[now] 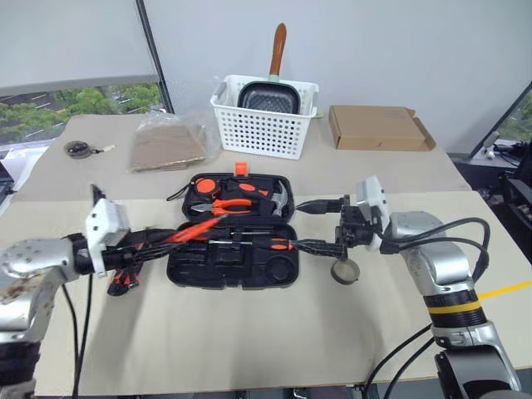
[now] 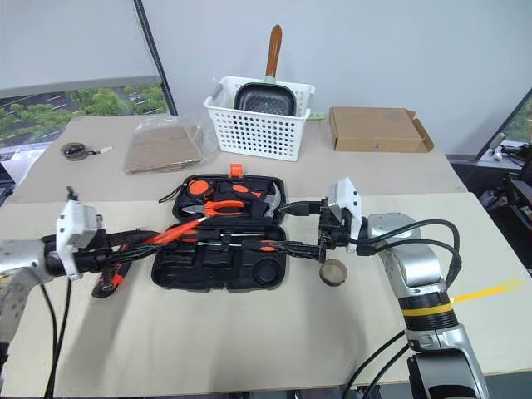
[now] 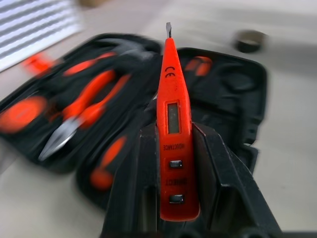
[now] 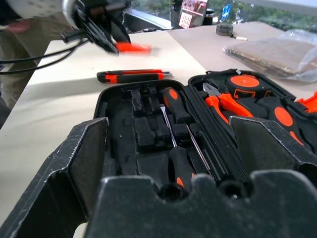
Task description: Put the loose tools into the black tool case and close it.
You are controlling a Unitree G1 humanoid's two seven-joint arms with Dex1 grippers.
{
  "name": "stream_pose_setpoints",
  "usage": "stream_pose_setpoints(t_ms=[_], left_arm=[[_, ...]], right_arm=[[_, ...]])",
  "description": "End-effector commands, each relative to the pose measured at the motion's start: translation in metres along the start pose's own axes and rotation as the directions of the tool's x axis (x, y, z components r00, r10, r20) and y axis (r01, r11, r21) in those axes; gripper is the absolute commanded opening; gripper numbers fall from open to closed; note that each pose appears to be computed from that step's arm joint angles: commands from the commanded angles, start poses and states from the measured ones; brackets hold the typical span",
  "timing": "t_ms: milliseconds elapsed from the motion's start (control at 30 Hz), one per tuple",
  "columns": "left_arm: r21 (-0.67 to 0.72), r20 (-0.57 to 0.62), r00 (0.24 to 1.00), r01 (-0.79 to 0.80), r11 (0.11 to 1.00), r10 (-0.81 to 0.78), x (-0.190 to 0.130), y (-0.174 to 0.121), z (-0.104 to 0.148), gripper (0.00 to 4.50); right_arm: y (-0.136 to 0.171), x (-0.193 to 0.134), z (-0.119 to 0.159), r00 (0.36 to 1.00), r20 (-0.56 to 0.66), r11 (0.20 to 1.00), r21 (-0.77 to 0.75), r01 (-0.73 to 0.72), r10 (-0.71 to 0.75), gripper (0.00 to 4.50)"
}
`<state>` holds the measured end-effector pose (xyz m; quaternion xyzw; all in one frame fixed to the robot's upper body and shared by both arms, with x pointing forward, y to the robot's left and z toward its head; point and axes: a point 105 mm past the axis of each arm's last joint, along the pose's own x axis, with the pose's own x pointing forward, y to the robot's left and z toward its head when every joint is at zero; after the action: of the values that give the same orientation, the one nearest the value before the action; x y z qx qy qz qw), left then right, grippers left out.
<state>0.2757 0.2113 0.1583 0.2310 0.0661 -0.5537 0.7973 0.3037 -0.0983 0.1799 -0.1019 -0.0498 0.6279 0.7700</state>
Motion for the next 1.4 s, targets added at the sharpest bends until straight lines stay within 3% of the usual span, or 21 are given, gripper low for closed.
stream_pose_setpoints(t_ms=[33,400,1167,1233,1267,1400], left_arm=[[0.121,-0.134,0.983,0.14,0.983,-0.124,0.01,0.005,-0.016,0.47],[0.222,-0.254,0.948,0.248,0.943,-0.19,0.029,0.033,-0.023,0.47],[0.182,-0.36,0.913,0.272,0.945,-0.193,0.036,0.025,-0.038,0.47],[0.197,-0.346,0.923,0.247,0.949,-0.169,0.037,0.029,-0.035,1.49],[0.214,-0.337,0.929,0.23,0.949,-0.149,0.038,0.031,-0.033,1.59],[0.285,-0.249,0.967,0.13,0.95,-0.057,0.037,0.045,-0.015,3.04]], right_arm=[[0.002,-0.001,0.017,0.999,0.044,0.998,-0.054,0.028,-0.025,4.5],[0.006,0.0,0.019,0.997,0.054,0.996,-0.068,0.063,-0.059,4.5],[0.005,0.006,0.015,0.997,0.059,0.997,-0.063,0.048,-0.044,4.5],[0.005,0.005,0.015,0.997,0.06,0.997,-0.062,0.048,-0.044,4.5],[0.005,0.005,0.016,0.997,0.061,0.997,-0.061,0.048,-0.044,4.5],[0.005,0.006,0.014,0.997,0.058,0.997,-0.058,0.048,-0.044,4.5]])
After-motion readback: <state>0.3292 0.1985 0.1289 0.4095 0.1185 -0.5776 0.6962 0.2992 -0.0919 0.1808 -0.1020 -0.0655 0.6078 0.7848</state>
